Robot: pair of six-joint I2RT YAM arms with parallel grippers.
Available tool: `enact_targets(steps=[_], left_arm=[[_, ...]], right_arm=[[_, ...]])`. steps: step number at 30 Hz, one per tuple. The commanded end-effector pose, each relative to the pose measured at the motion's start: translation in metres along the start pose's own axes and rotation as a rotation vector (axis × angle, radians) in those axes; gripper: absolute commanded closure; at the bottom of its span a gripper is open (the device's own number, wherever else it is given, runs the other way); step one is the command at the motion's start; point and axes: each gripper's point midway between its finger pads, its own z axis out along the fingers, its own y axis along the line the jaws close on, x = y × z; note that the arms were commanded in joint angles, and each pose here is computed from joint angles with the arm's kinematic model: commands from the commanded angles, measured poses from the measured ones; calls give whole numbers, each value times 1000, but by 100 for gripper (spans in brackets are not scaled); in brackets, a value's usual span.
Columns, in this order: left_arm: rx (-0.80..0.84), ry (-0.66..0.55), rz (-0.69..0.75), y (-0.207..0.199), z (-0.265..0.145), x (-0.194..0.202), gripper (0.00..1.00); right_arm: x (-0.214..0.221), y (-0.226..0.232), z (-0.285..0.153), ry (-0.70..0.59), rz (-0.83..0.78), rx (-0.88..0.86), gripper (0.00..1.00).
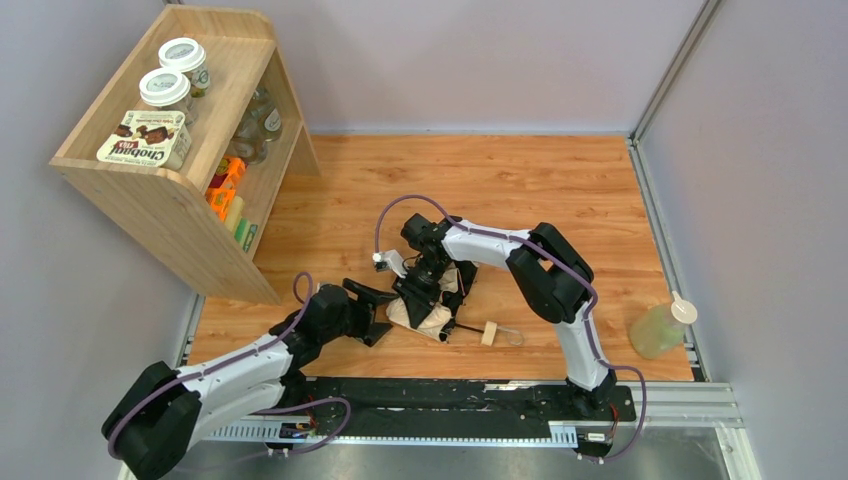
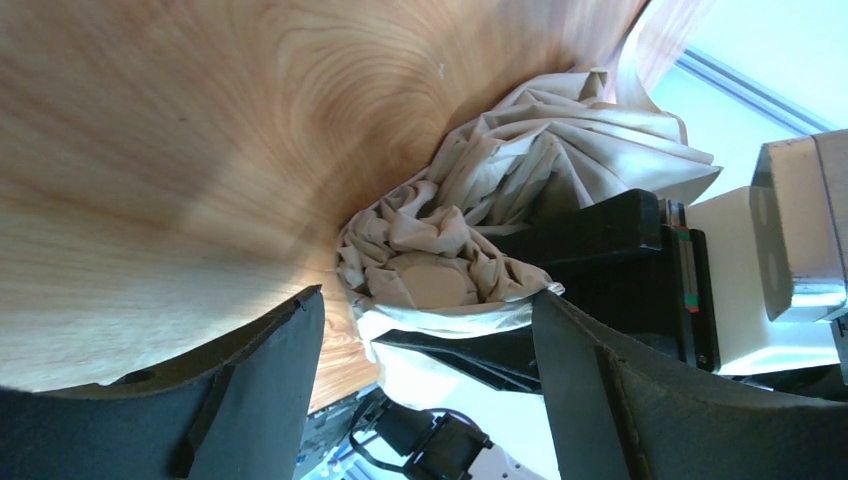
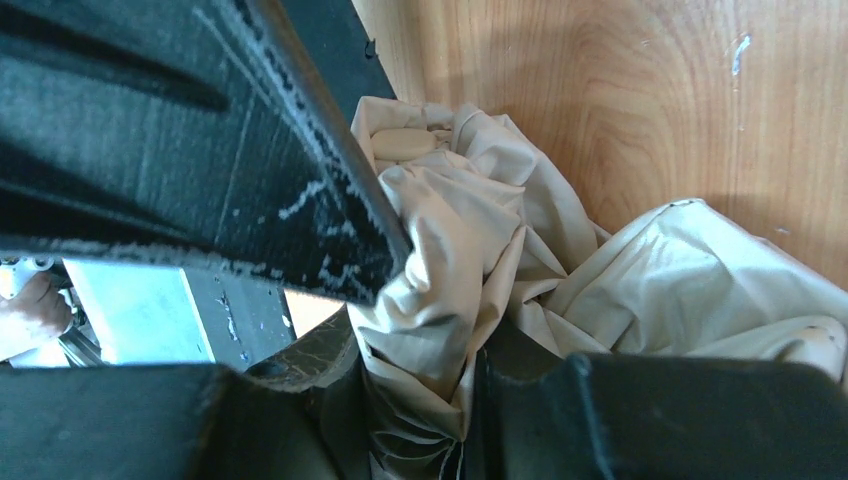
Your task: Put away the umbrella
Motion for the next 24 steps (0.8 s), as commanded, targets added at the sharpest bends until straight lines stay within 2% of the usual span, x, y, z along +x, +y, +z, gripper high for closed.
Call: enact_targets(steps=[1, 8, 16, 17, 20, 24], left_arm=[[120, 30, 27, -38, -3, 15, 18], [47, -3, 38, -30, 3, 16, 16], [-42, -25, 60, -5, 40, 10, 19], [-93, -30, 53, 13, 42, 7, 21], [-89, -50, 35, 27, 42, 1, 31], [-104, -124, 129, 37, 35, -11, 58]], right_arm=[[53, -39, 32, 168, 39, 105, 100], [49, -38, 28, 161, 28, 111, 100], [40, -32, 25, 132, 6, 100, 100], [40, -31, 25, 128, 2, 97, 100], [37, -28, 23, 116, -16, 96, 100], [30, -22, 24, 86, -40, 88, 100]])
